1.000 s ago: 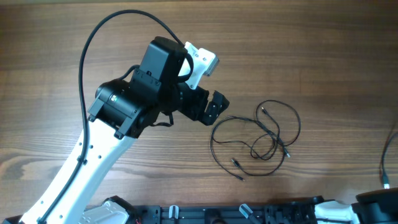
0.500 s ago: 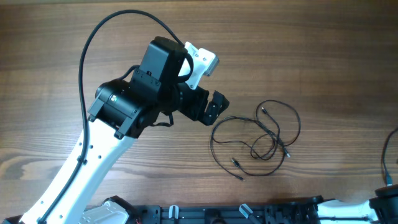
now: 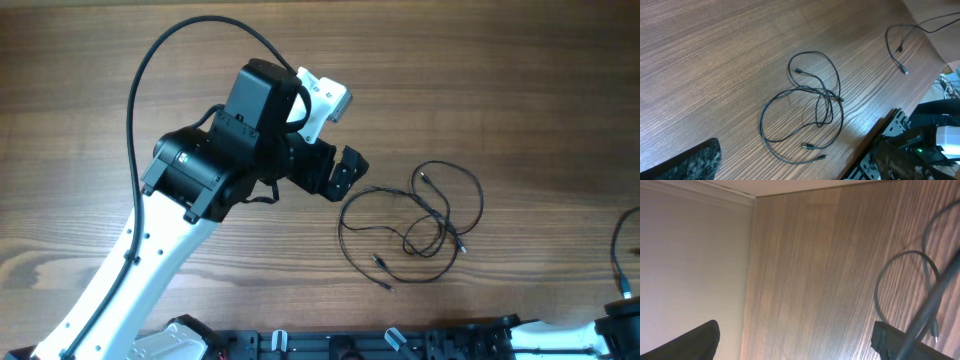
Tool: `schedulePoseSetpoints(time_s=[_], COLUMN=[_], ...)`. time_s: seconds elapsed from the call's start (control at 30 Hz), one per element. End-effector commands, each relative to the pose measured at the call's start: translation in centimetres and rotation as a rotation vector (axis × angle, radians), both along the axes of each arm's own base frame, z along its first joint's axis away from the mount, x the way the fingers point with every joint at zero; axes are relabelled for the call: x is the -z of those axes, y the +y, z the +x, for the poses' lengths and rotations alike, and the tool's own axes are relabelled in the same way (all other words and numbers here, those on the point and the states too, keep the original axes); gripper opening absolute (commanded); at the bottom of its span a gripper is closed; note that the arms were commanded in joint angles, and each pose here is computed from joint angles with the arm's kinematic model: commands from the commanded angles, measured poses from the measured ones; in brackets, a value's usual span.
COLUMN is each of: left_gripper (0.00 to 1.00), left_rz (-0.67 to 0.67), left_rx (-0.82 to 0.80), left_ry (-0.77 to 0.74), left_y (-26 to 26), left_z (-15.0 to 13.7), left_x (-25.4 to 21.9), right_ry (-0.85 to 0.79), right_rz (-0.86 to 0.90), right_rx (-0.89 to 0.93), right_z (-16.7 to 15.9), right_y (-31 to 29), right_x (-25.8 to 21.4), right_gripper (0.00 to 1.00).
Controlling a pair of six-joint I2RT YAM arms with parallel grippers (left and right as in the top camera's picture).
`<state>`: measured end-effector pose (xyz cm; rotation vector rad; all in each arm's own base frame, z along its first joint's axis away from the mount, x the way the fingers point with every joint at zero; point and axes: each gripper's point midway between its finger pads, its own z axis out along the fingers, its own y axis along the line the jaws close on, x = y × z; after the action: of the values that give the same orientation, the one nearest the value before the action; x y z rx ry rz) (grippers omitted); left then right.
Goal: Untangle cables
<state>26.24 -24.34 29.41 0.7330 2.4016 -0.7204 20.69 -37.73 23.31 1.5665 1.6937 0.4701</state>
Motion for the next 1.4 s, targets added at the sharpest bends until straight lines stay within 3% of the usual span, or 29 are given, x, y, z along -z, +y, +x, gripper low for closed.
schedulePoseSetpoints(time_s=[0.0, 0.2, 0.33, 0.77, 1.03, 1.23, 1.33, 1.37], left_gripper=[1.00, 1.00, 1.00, 1.00, 1.00, 1.00, 1.00, 1.00], left_rz=[-0.006, -0.006, -0.006, -0.006, -0.006, -0.006, -0.006, -0.006], left_rx=[-0.008, -0.008, -0.008, -0.008, -0.008, -0.008, -0.008, -0.008], left_ry=[-0.002, -0.002, -0.002, -0.002, -0.002, -0.002, -0.002, -0.002], left_y=[-0.1, -0.1, -0.1, -0.1, -0.1, -0.1, -0.1, -0.1], left_z=[0.2, 0.2, 0.2, 0.2, 0.2, 0.2, 0.2, 0.2], left_x=[-0.3, -0.3, -0.3, -0.3, -0.3, -0.3, -0.3, -0.3], right_ry=[0.128, 0.405, 0.500, 0.634, 0.550, 0.541, 0.455, 0.420], right_rz=[0.008, 0.134, 0.163, 0.192, 0.219, 0.230, 0.262, 0.271], right_rx=[0.045, 0.318, 0.399, 0.282, 0.154, 0.125, 0.082, 0.065], right_z=[-1.6, -6.9, -8.6, -6.6, -3.1, -2.4, -0.9, -0.2], right_y=[-0.4, -0.5, -0.1, 3.4, 6.1, 7.4, 8.2, 8.4], right_x=[2.3, 5.5, 6.2, 9.7, 15.7, 18.4, 18.7, 18.6], right_gripper=[1.00, 1.00, 1.00, 1.00, 1.00, 0.98, 0.79, 0.66])
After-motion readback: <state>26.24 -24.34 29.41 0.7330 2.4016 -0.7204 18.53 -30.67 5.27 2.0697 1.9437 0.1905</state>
